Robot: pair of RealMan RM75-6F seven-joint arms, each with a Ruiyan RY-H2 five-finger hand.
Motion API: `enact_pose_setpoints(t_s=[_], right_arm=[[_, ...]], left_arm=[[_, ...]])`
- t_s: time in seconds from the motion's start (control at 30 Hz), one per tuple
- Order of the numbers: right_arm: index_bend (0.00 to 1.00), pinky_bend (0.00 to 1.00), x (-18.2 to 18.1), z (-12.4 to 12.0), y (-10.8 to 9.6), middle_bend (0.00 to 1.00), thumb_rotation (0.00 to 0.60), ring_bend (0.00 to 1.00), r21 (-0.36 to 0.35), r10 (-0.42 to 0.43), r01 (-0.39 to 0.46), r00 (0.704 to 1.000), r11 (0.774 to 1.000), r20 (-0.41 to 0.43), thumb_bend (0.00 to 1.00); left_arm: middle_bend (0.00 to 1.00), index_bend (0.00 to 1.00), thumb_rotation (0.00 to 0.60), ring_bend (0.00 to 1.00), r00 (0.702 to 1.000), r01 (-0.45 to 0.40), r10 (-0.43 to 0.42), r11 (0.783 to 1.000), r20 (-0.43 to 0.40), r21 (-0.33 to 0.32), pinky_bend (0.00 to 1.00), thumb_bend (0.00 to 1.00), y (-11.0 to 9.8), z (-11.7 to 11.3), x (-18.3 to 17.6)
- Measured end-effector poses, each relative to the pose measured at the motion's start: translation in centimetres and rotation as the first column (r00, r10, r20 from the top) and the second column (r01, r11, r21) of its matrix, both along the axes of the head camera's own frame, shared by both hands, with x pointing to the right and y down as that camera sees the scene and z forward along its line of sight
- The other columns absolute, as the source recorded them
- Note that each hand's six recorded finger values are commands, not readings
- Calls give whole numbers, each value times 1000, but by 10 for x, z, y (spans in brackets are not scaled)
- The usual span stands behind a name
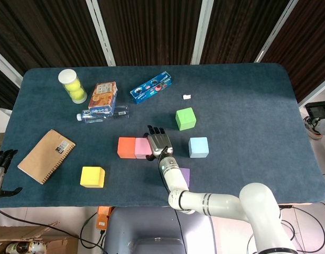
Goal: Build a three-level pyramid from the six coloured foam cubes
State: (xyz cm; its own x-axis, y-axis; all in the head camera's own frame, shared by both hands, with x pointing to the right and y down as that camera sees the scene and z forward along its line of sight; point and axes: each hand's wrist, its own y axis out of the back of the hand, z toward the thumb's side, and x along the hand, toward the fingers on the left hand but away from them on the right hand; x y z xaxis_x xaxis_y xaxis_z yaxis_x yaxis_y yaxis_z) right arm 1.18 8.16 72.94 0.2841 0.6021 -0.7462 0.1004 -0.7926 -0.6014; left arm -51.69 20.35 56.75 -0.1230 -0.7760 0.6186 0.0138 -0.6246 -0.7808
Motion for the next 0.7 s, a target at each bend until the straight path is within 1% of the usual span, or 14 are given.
enact_pose_setpoints(t_s=[0.27,0.7], right_arm=[[425,0,-3,0,-1,0,600,0,-7,8,-7,1000,1000,19,204],[426,0,0,1,-3,0,600,0,-11,21,-21,999,1000,24,205]], left_arm=[[70,96,600,1,1000,1,-1,1000,2,-9,123,98,0,2,-1],[70,96,600,1,1000,8,-8,1000,6,-22,123,98,0,3,-2]])
